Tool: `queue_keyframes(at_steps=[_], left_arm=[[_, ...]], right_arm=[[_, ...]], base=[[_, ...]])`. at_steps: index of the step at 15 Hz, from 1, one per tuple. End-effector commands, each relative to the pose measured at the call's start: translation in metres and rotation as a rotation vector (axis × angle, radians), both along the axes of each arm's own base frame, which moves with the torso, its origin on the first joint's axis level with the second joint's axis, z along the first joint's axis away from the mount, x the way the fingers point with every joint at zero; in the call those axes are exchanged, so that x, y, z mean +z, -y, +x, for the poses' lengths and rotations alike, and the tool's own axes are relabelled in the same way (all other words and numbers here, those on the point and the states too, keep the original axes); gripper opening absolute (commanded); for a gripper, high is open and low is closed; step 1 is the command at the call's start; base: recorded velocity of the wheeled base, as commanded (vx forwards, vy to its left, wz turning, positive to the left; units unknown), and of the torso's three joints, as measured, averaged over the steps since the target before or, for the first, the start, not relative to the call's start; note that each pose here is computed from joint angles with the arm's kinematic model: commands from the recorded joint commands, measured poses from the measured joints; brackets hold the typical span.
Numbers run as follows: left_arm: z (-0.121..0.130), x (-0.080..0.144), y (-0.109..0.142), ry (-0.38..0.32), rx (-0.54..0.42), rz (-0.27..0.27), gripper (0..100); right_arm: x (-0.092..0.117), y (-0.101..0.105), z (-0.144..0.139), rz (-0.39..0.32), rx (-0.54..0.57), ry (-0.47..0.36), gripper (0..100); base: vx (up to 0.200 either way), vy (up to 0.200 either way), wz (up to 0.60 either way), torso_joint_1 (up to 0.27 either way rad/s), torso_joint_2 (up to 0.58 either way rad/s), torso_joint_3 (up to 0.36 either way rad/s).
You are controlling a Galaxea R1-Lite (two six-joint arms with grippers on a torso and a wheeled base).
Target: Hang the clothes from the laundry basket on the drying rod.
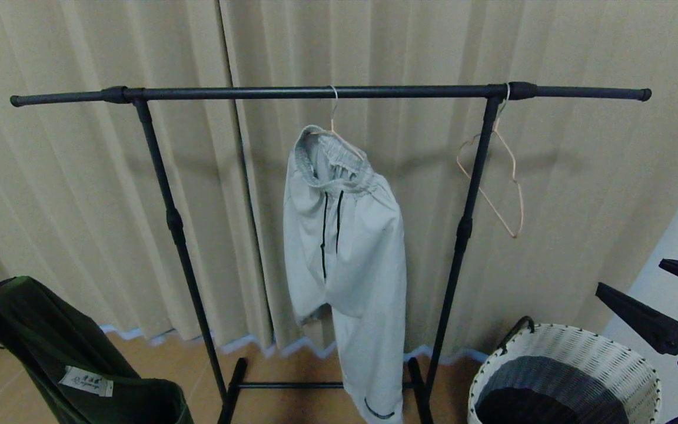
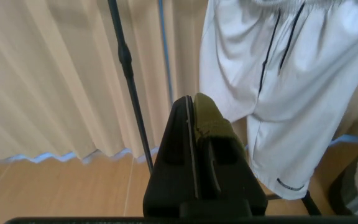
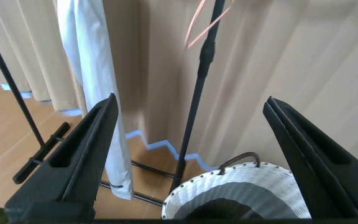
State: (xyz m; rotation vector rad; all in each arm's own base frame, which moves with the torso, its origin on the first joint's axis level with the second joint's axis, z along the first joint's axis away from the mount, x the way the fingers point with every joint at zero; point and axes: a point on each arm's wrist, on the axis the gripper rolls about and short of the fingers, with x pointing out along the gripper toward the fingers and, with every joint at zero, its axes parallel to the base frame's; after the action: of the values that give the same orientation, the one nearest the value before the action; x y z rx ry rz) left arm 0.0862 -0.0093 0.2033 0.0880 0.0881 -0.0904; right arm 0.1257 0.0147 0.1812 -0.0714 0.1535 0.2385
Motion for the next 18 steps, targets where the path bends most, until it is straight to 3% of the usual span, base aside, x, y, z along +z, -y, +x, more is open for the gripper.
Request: queue_keyframes(at_steps=[1,3,6,8,13,16,18], left_arm=[[0.0,0.0,0.0,0.0,0.002,0.0,0],[-0.001,0.0,0.0,0.004,0.004,-0.001,0],[-0.002,0.0,0.0,0.009,0.002,0.0,0],[-0.002,-0.005,0.0,-0.011,-0.001,0.004,0],[-0.007,-0.008,-0.001,0.001,-0.003,0.03,0],[-0.013,-0.006,-0.001,0.029,-0.003,0.029,0],[-0.015,-0.003,-0.002,0.047,-0.003,0.03,0]], right_arm=[[-0.003,0.0,-0.001,-0.003,-0.001,-0.011,100],[-0.002,0.001,-0.006,-0.002,-0.001,0.005,100],[0.008,0.002,-0.026,0.005,0.001,0.092,100],[0.006,0.003,-0.032,0.0,-0.002,0.045,100],[0.01,0.004,-0.036,-0.019,-0.007,-0.176,100],[0.01,0.005,-0.032,-0.031,-0.048,-0.214,100],[0.016,0.008,-0.02,-0.055,-0.132,-0.237,100]], base=[[0.0,0.0,0.0,0.198,-0.47,-0.281],[0.0,0.0,0.0,0.215,-0.5,-0.305],[0.0,0.0,0.0,0.212,-0.51,-0.299],[0.0,0.0,0.0,0.21,-0.5,-0.273],[0.0,0.0,0.0,0.041,-0.09,-0.046],[0.0,0.0,0.0,0.0,0.0,0.0],[0.0,0.0,0.0,0.0,0.0,0.0]])
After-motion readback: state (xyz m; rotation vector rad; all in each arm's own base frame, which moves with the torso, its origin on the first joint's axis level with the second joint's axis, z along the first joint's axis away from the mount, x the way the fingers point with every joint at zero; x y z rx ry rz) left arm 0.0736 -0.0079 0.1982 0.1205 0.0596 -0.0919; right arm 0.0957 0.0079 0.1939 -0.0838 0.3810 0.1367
